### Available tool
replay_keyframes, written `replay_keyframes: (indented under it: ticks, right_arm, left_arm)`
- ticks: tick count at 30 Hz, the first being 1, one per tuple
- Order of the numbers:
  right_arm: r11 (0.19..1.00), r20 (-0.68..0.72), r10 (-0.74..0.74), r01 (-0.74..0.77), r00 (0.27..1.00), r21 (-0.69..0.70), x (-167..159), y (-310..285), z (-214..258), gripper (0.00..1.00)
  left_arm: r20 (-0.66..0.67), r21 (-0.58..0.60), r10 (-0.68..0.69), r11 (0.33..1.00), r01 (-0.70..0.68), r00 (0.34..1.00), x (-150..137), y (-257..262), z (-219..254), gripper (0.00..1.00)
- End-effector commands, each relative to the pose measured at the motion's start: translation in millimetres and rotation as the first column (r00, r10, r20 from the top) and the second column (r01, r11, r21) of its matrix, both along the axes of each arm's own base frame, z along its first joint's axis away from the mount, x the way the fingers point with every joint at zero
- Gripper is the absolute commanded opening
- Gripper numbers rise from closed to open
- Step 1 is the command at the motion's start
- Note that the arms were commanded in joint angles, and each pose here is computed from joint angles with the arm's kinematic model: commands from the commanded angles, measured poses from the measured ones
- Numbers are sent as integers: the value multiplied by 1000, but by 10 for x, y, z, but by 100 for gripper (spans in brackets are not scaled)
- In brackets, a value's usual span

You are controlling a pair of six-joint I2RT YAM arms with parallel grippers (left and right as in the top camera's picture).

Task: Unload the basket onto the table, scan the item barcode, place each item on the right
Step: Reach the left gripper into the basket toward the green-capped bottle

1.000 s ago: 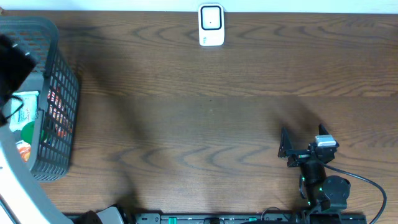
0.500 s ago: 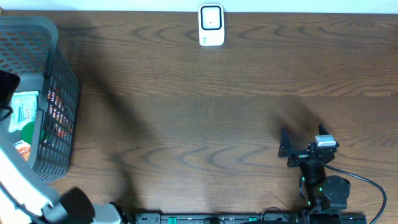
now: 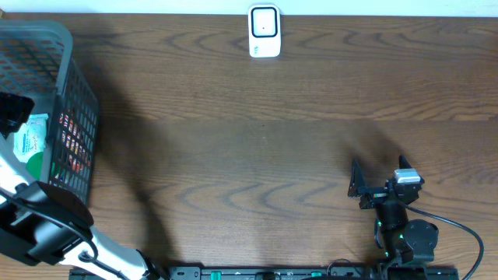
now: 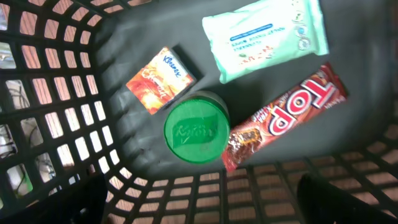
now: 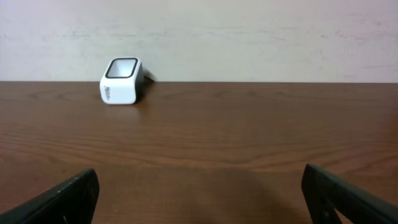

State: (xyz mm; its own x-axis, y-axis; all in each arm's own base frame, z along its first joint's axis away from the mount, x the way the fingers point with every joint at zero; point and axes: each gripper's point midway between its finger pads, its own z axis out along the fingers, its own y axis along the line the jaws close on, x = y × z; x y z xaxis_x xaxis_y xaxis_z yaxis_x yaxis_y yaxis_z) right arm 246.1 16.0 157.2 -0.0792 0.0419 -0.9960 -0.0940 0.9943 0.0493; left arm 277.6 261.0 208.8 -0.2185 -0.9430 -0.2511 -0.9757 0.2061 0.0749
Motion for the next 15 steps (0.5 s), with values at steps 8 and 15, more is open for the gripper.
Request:
replay_keyframes:
  ticks: [8, 15]
  right_arm:
    - [1000, -4, -8, 8, 1000, 10, 1, -15, -11, 99]
    - [1000, -4, -8, 8, 1000, 10, 1, -15, -11, 99]
  left_arm:
    - [-80, -29, 32, 999, -34, 996, -47, 124, -354, 98]
    - [-106, -49, 33, 998, -38, 994, -74, 118, -715, 98]
